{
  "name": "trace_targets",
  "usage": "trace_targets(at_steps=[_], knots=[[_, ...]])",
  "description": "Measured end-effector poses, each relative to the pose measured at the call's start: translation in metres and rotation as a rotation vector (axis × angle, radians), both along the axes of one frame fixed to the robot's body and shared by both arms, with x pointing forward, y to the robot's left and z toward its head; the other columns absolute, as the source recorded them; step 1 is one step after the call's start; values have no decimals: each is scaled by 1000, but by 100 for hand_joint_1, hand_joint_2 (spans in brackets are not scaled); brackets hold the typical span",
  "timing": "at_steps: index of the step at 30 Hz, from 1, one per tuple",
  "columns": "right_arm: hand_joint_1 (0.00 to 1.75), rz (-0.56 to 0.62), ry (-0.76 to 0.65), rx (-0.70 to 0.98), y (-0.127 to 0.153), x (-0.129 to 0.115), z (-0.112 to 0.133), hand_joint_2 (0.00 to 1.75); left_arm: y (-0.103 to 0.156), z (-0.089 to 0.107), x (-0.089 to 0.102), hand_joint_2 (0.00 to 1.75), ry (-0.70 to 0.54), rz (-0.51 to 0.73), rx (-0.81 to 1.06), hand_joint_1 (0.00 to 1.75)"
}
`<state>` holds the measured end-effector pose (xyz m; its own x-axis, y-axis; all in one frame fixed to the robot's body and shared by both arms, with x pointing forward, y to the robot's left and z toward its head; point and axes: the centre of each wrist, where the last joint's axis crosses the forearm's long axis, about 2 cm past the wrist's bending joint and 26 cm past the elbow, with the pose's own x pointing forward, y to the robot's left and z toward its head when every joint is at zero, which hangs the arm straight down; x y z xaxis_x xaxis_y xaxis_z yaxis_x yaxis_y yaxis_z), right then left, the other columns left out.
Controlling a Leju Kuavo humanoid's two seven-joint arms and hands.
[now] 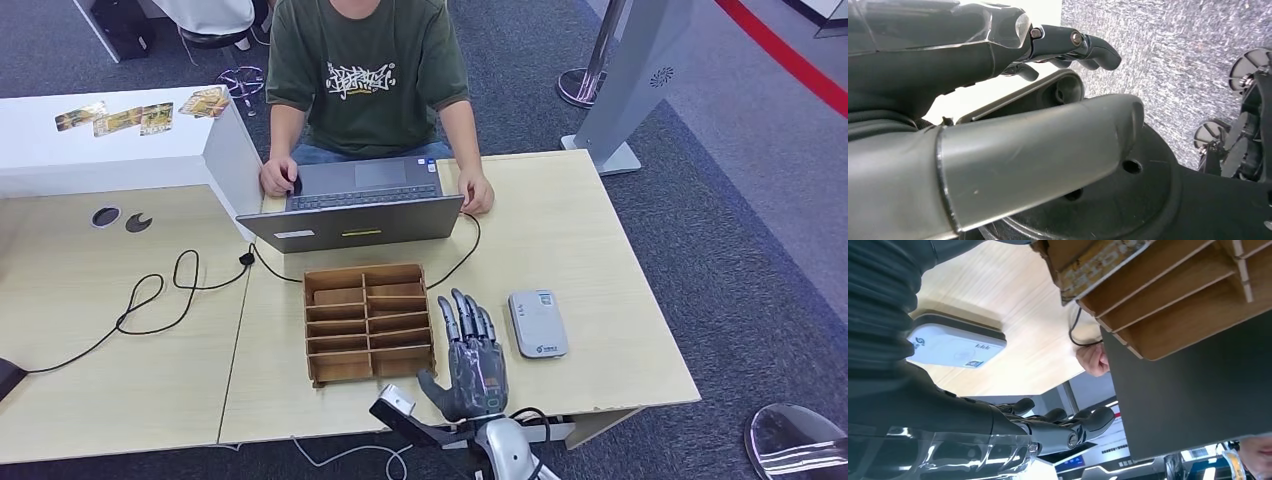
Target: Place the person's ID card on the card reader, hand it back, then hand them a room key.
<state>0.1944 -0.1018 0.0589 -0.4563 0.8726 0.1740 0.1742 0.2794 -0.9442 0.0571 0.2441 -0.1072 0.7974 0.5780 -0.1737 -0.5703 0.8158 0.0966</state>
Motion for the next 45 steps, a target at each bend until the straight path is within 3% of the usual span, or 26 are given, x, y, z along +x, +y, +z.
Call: trace_targets(at_steps=[14,36,45], knots=[[0,43,-7,14,12,9,7,175,0,0,2,0,-9,-13,1,0],[0,76,19,-214,2,-1,-14,175,1,0,2,0,-14,6,2,0],[0,81,22,-308,-2,9,-14,175,3,0,2,0,-16,8,2,0]])
